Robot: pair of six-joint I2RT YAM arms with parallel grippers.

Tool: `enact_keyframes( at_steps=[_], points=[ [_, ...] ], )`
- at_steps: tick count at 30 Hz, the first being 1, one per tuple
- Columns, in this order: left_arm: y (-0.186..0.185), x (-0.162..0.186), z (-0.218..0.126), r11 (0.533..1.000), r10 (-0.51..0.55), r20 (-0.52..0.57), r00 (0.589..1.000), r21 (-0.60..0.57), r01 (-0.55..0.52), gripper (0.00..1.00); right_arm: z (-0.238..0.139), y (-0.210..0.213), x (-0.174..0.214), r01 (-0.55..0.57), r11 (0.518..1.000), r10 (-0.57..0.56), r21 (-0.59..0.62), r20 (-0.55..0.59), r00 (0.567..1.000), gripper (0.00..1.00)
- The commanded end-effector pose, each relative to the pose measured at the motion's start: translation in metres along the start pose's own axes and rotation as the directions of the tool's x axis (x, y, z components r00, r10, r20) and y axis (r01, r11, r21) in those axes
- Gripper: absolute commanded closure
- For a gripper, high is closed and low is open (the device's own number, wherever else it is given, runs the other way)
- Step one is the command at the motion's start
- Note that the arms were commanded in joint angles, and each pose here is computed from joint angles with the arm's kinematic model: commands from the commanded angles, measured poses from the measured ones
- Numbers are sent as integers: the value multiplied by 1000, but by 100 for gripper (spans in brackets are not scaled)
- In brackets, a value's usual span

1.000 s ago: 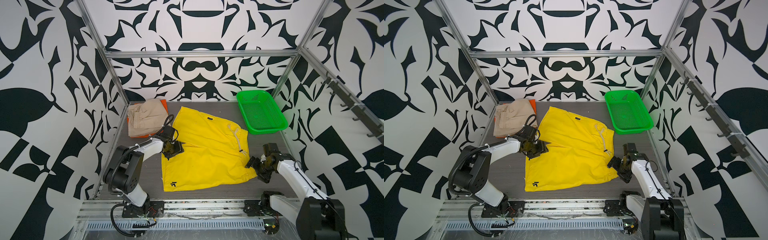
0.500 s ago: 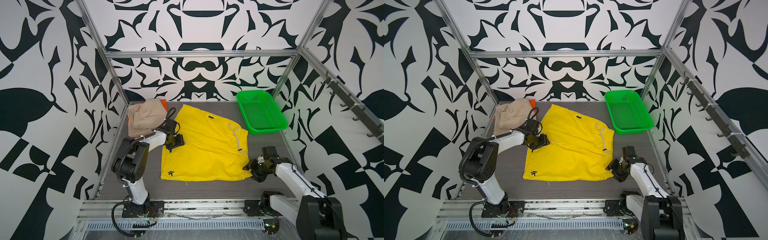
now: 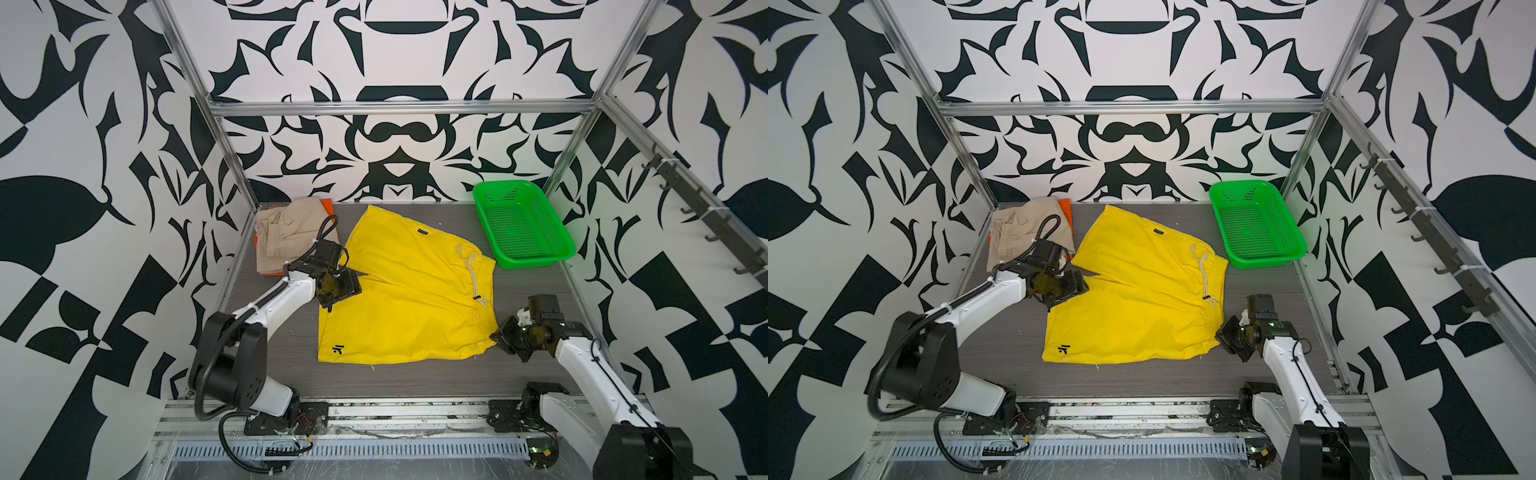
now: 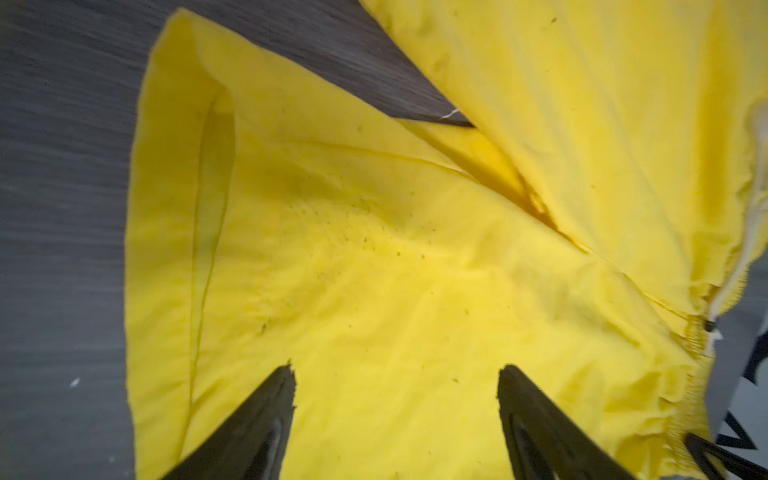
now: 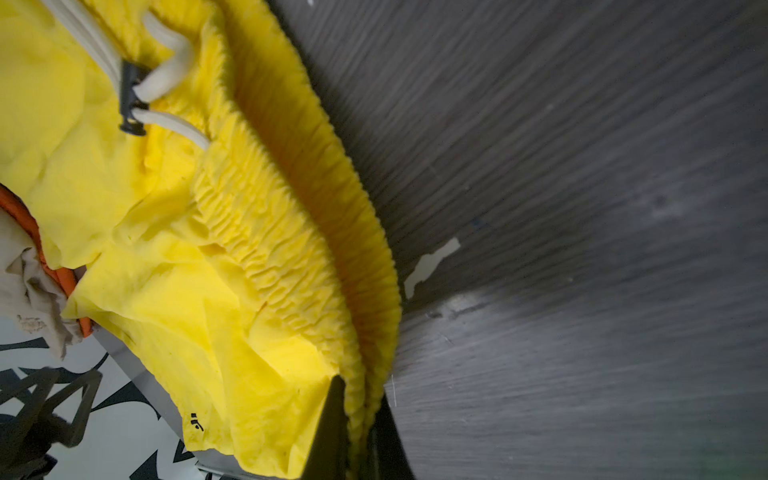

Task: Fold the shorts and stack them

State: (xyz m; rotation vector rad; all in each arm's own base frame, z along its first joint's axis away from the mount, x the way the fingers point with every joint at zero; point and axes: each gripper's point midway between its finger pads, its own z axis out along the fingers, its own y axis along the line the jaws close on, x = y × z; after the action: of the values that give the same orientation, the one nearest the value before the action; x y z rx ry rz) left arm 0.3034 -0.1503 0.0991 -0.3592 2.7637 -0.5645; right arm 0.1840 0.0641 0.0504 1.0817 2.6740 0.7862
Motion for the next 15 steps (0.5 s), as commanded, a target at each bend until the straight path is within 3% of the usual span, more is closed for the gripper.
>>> enact_keyframes(
  at_steps=[1,8,15],
  points=[
    [15,32,-18,990,-136,-83,987,-44,133,18,-1,3,8,-5,1000,5,-17,-26,1000,96],
    [31,64,-37,952,-304,-111,946,-54,300,10,-2,7,11,22,999,-23,-24,-30,999,97],
    [52,85,-35,891,-452,-98,887,-104,442,13,-3,11,11,41,999,-41,-20,-25,999,98]
  ],
)
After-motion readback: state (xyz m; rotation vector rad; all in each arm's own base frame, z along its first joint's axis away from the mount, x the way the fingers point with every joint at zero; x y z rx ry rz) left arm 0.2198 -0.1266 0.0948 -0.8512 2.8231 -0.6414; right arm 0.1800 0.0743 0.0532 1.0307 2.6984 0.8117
